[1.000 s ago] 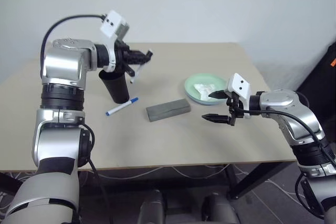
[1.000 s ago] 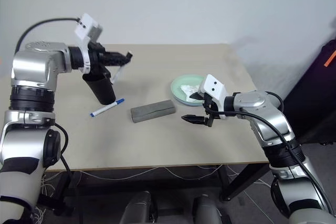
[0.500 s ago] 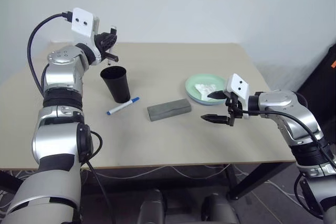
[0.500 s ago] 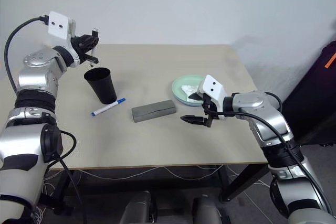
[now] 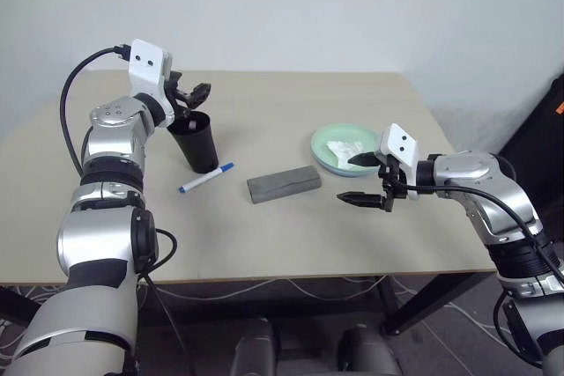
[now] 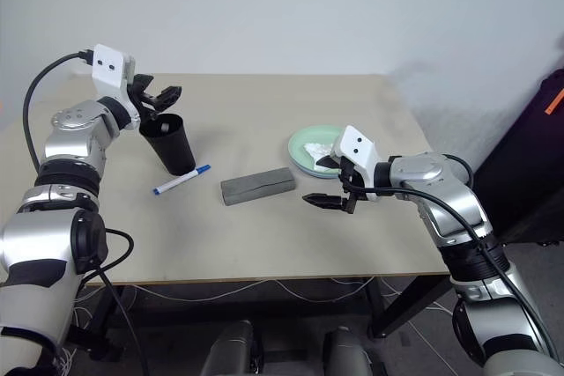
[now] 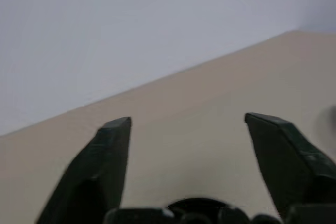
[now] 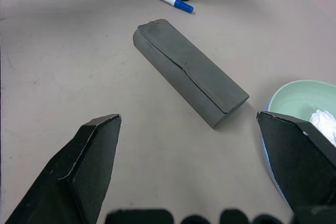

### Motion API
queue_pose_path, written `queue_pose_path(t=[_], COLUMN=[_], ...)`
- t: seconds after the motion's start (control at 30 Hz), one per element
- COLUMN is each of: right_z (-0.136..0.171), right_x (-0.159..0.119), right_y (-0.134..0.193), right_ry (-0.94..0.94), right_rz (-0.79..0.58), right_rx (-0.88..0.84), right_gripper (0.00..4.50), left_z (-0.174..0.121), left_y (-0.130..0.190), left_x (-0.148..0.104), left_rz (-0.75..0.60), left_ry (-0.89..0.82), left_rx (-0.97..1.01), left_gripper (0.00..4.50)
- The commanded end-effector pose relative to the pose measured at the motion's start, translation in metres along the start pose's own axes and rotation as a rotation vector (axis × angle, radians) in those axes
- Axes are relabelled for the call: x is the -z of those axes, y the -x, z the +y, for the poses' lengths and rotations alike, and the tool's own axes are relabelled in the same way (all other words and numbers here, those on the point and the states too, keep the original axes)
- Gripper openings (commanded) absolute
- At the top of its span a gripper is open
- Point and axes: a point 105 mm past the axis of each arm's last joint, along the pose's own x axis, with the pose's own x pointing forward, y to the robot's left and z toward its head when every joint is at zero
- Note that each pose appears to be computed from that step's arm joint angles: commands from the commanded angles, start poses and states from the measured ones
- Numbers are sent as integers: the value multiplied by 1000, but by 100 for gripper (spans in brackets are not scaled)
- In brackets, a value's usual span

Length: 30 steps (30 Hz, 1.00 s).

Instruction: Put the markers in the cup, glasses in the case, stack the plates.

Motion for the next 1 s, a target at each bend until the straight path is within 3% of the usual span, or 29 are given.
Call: queue_pose_path(t=[0.03,0.17,0.4,0.7,1.0], right_z=[-5,-5,-3,-1,0], right_x=[-15,-15,-14,-14,-15], right_y=[5,5,4,2,1], right_ry=[44,43,39,37,33], right_rz=[-36,-36,-35,-34,-37], right_rx=[24,23,18,1,-1], right_gripper=[450,450,450,450,450], left_z=[3,-8,-26,-11,-22], left_y=[4,13,72,101,91], left_x=[-18,-18,14,63,97], left_rz=[-45,-15,171,301,342], left_ry=[-40,-57,-100,-41,-24], left_rx=[28,186,535,453,424], left_gripper=[446,446,446,446,446])
